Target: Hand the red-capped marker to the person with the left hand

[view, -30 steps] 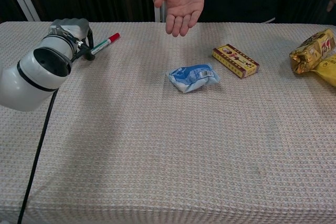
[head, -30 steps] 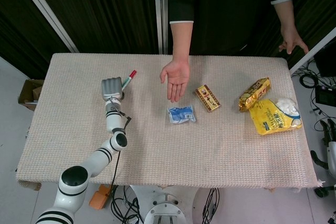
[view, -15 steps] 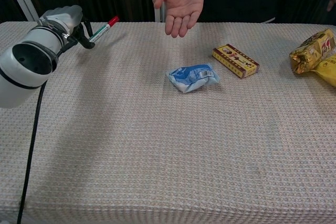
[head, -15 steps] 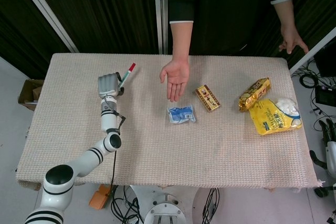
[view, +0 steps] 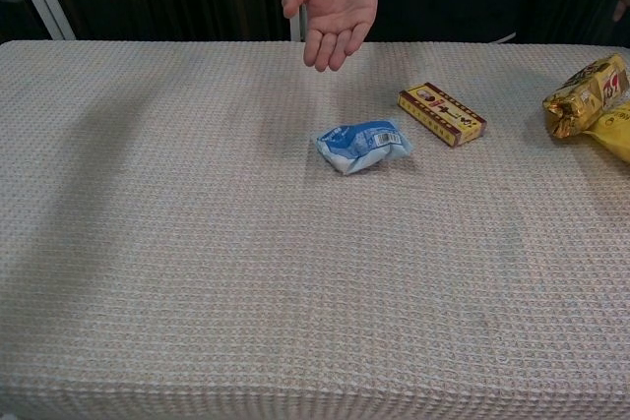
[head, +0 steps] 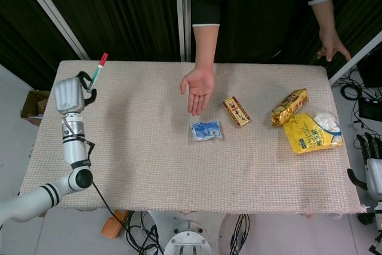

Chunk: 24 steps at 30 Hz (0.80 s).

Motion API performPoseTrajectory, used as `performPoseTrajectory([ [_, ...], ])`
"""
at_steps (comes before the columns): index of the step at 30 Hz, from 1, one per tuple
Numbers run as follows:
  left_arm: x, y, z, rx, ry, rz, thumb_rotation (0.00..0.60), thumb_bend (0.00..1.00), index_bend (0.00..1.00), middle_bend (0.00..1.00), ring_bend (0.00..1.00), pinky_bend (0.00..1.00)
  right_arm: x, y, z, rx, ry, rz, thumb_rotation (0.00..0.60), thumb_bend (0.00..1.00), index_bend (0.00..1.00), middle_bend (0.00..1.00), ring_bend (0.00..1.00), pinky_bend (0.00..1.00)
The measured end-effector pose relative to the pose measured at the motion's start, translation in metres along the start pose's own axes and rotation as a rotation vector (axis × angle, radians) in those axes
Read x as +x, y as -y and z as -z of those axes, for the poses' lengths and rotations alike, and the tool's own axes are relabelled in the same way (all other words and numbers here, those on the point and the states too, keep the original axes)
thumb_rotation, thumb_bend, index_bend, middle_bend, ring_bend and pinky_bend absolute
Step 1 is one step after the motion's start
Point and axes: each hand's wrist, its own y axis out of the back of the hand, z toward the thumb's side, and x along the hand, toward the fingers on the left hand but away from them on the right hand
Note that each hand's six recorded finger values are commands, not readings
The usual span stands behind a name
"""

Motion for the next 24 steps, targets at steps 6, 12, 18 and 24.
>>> performPoseTrajectory([
  [6,-0.015,-0.034,-0.025,-0.031,0.147,-0.061,0.6,0.52,0.67,0.75,0.66,0.87,-0.001,0.0,-0.004,0.004,-0.004,0.002,0.6,0.21,0.0,0.0,0.0,0.0],
  [12,-0.026,-0.033,-0.1,-0.055,0.409,-0.068,0.6,0.51,0.67,0.75,0.66,0.87,0.0,-0.001,0.0,0.005,0.008,0.0,0.6,0.21,0.0,0.0,0.0,0.0],
  [18,-0.036,-0.015,-0.158,-0.036,0.603,-0.042,0.6,0.51,0.67,0.75,0.66,0.87,0.002,-0.002,0.009,0.001,0.029,0.002,0.6,0.21,0.0,0.0,0.0,0.0],
  [24,-0.041,0.015,-0.179,0.062,0.692,0.002,0.6,0.51,0.67,0.75,0.66,0.87,0.001,0.002,0.014,-0.007,0.036,-0.008,0.6,0.21,0.0,0.0,0.0,0.0],
])
